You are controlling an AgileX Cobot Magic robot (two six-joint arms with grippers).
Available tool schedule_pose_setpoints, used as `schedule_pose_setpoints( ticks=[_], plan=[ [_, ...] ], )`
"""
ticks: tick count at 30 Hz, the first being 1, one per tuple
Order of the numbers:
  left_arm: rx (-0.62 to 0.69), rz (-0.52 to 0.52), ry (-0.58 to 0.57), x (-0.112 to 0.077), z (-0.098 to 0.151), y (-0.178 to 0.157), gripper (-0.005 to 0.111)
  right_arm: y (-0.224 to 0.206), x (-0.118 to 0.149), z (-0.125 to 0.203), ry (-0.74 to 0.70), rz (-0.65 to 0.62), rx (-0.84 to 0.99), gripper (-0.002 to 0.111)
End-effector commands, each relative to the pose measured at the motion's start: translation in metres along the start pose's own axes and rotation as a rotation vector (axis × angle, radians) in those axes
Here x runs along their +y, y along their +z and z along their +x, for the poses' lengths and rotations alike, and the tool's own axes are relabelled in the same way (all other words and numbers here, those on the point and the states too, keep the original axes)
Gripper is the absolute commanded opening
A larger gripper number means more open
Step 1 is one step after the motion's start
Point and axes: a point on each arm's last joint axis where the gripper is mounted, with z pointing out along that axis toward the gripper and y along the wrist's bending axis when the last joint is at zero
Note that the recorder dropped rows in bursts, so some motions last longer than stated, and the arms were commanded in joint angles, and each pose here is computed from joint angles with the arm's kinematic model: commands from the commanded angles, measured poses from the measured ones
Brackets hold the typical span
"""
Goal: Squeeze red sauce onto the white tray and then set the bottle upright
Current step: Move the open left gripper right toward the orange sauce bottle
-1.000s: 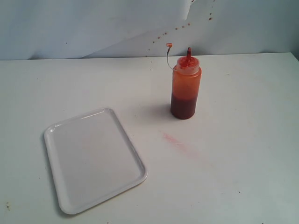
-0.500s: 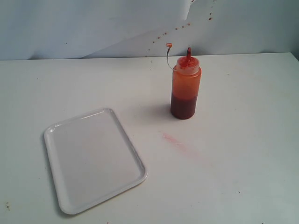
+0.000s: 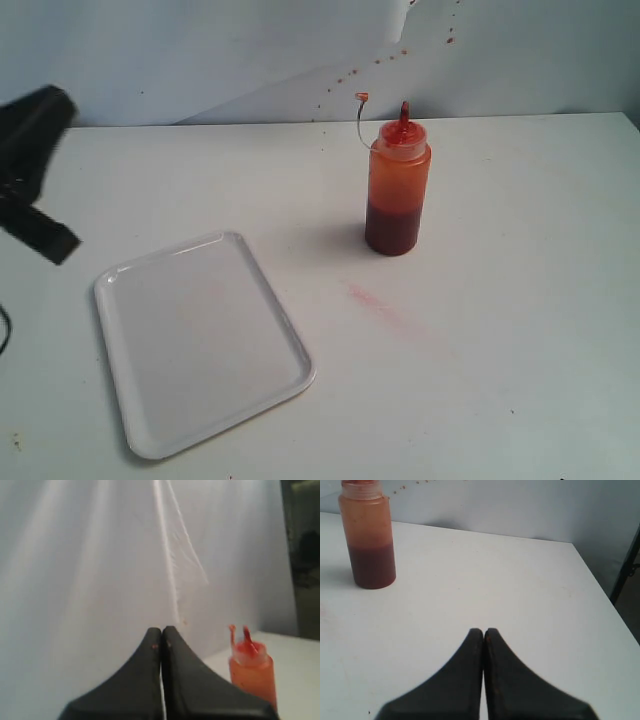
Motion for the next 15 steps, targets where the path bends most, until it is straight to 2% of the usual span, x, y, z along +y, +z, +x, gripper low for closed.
schedule_pose_setpoints(
  ticks=[1, 5, 9, 15],
  plan=[
    [0.14, 0.235, 0.014, 0.009, 0.054, 0.046, 0.0, 0.0, 0.0, 0.001, 0.005, 0.0, -0.004, 0.0],
    [0.265, 0.385, -0.111, 0.017, 0.112, 0.076, 0.0, 0.0, 0.0, 0.001, 0.005, 0.0, -0.004, 0.0],
    [0.333, 0.533, -0.134, 0.021, 0.159, 0.096, 0.0, 0.0, 0.0, 0.001, 0.005, 0.0, -0.004, 0.0],
    [0.373, 0.607, -0.166, 0.027, 0.199, 0.11, 0.0, 0.0, 0.0, 0.001, 0.005, 0.0, -0.004, 0.0]
  ],
)
